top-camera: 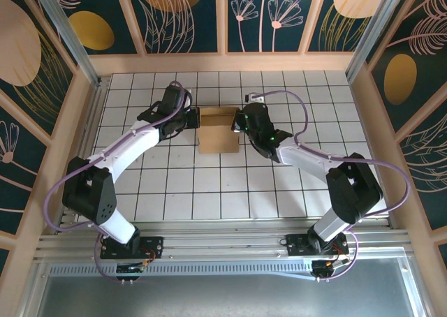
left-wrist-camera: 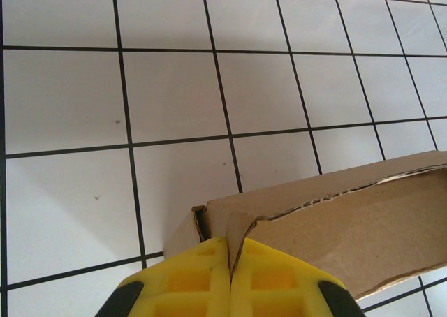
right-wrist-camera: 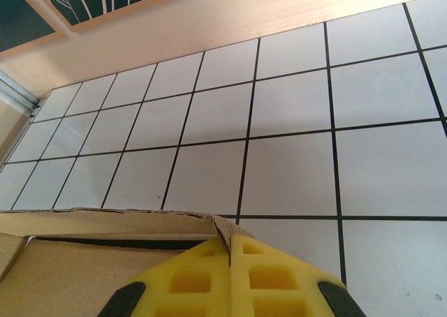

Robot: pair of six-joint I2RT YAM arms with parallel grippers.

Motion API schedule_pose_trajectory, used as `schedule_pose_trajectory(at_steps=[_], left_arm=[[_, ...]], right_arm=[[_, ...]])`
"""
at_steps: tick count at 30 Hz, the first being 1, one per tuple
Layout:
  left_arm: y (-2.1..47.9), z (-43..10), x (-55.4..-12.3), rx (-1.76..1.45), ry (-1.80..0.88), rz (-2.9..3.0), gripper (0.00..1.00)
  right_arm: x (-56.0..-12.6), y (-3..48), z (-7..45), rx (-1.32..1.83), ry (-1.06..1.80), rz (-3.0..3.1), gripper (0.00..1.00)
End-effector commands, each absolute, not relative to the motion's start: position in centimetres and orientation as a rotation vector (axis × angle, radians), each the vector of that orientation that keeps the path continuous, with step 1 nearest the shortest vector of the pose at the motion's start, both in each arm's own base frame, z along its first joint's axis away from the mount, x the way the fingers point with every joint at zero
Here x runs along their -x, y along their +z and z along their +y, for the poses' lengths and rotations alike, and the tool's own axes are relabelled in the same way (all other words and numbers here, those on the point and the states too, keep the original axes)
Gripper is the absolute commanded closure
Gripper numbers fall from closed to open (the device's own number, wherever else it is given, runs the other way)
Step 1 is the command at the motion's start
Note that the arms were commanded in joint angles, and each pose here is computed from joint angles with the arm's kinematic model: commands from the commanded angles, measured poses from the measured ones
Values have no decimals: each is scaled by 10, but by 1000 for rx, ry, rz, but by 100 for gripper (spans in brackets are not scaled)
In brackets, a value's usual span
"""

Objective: Fold the paper box

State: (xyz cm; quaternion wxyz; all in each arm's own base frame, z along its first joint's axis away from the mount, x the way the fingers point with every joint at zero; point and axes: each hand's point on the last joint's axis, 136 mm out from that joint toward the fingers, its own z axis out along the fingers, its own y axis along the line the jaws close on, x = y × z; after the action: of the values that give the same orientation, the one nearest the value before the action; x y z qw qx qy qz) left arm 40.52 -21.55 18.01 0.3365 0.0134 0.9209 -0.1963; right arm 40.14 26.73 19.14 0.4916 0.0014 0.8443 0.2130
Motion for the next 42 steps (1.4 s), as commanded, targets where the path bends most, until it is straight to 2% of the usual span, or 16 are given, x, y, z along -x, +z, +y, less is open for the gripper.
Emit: schedule_pose_trajectory(at_steps=[1, 16, 27, 32, 37, 42], left_arm=[[177, -228, -393, -23, -594, 2421, 100], [151, -236, -369, -8, -642, 2466, 100], [118, -216, -350, 27, -528, 2521, 99], [124, -205, -352, 27, -447, 2510, 98], [147, -234, -360, 26, -660, 2442, 99], [136, -250, -359, 36, -781, 2457, 99]], right_arm=[[-371, 133, 264, 81, 428, 2247, 100], [-357, 120, 261, 105, 385, 2239, 100], [-344, 108, 260, 150, 369, 2223, 100], [-342, 116, 262, 159, 387, 2205, 100], [-343, 120, 264, 164, 391, 2195, 100], [-342, 117, 266, 166, 394, 2203, 100]])
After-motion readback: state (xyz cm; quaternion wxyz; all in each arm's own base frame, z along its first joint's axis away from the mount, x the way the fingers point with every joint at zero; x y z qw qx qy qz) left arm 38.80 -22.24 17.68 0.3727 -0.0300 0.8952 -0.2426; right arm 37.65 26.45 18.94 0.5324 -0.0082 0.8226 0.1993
